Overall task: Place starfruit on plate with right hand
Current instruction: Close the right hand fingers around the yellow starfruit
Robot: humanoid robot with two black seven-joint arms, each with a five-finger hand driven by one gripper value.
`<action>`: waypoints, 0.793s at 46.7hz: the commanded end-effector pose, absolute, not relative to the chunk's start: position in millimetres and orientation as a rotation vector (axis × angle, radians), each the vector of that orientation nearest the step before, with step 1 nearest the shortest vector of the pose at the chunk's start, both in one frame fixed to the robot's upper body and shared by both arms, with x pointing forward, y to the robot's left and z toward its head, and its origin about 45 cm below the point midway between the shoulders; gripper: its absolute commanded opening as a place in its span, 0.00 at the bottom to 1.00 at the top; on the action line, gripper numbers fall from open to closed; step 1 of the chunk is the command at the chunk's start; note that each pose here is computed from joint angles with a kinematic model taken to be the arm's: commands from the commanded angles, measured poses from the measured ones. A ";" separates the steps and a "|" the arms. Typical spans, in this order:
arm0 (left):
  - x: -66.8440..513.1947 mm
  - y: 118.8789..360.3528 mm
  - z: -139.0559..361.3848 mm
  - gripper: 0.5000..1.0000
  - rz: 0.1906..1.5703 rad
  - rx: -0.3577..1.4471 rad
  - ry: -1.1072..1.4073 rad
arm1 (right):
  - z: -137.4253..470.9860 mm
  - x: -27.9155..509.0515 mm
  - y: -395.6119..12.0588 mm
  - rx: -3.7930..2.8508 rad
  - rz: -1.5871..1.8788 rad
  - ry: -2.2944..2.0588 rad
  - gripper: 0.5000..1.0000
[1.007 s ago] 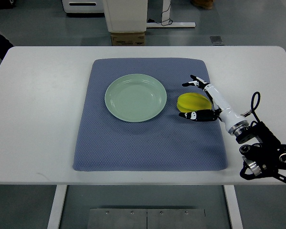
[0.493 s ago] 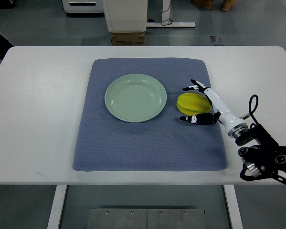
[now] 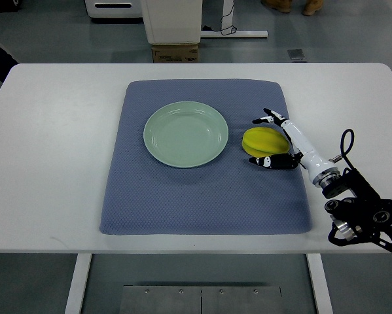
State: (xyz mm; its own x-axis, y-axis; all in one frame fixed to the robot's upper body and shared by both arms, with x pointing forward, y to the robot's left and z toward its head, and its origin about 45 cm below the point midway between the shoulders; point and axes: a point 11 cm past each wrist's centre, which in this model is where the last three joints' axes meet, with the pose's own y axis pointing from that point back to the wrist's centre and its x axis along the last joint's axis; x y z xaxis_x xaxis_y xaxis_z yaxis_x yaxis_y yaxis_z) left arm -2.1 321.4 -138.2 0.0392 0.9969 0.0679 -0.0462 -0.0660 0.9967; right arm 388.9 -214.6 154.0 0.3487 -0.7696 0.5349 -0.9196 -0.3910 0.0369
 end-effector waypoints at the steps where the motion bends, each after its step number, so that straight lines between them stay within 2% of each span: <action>1: -2.2 321.7 -138.2 1.00 1.249 1.244 1.114 | 153.8 389.5 -215.9 2.280 0.635 -1.496 0.84; 15: -2.2 321.7 -138.2 1.00 1.248 1.245 1.112 | 152.3 388.8 -213.7 2.283 0.634 -1.489 0.74; 27: -2.1 321.1 -138.3 1.00 1.247 1.244 1.113 | 148.3 386.4 -214.8 2.277 0.638 -1.468 0.72; 32: -2.1 321.1 -138.3 1.00 1.248 1.243 1.114 | 148.6 388.0 -217.9 2.259 0.651 -1.479 0.56; 37: -2.1 321.1 -138.3 1.00 1.248 1.243 1.114 | 147.8 387.7 -218.3 2.257 0.653 -1.472 0.29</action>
